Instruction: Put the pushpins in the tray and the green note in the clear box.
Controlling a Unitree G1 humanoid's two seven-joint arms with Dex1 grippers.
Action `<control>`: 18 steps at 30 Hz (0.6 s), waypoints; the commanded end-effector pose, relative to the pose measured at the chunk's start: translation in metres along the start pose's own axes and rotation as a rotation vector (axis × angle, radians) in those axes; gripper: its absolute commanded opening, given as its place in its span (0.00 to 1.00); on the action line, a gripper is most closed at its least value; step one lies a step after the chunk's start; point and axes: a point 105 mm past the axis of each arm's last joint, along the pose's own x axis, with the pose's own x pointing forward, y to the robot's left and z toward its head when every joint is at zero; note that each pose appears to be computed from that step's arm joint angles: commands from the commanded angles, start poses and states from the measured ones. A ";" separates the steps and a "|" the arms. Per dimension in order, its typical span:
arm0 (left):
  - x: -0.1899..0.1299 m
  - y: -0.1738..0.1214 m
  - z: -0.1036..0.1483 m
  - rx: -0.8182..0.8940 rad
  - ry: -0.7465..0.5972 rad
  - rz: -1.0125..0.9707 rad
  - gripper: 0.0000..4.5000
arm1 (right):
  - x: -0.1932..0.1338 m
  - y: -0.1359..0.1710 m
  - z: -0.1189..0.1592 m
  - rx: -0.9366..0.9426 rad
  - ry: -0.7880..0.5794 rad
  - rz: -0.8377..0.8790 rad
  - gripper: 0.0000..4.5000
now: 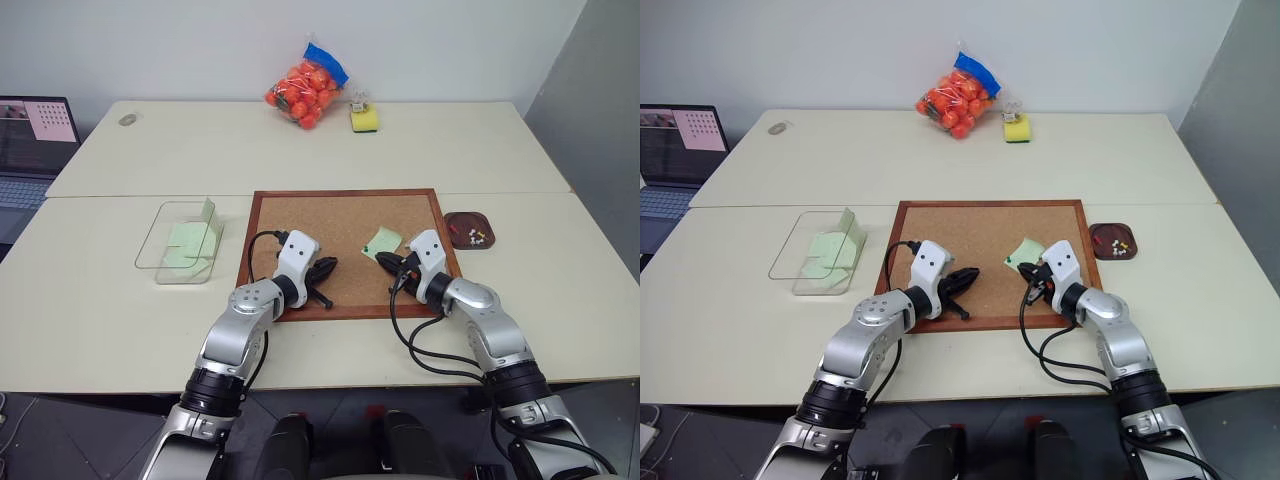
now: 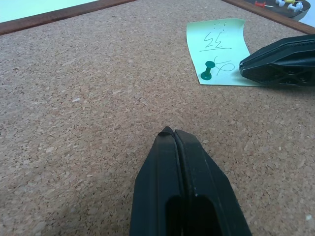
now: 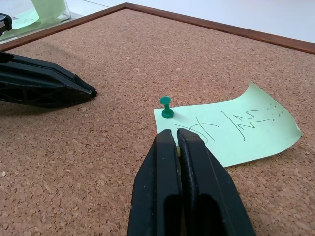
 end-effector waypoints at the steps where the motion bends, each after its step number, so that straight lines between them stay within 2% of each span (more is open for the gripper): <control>1: 0.000 -0.002 -0.007 0.008 0.032 -0.003 0.00 | 0.000 0.004 0.022 -0.052 -0.082 0.024 0.01; 6: 0.001 -0.002 -0.007 0.005 0.033 -0.004 0.00 | -0.004 0.018 0.053 -0.049 -0.215 0.084 0.01; 18: 0.001 -0.003 -0.007 0.003 0.036 -0.008 0.00 | -0.005 0.009 0.050 -0.063 -0.195 0.035 0.01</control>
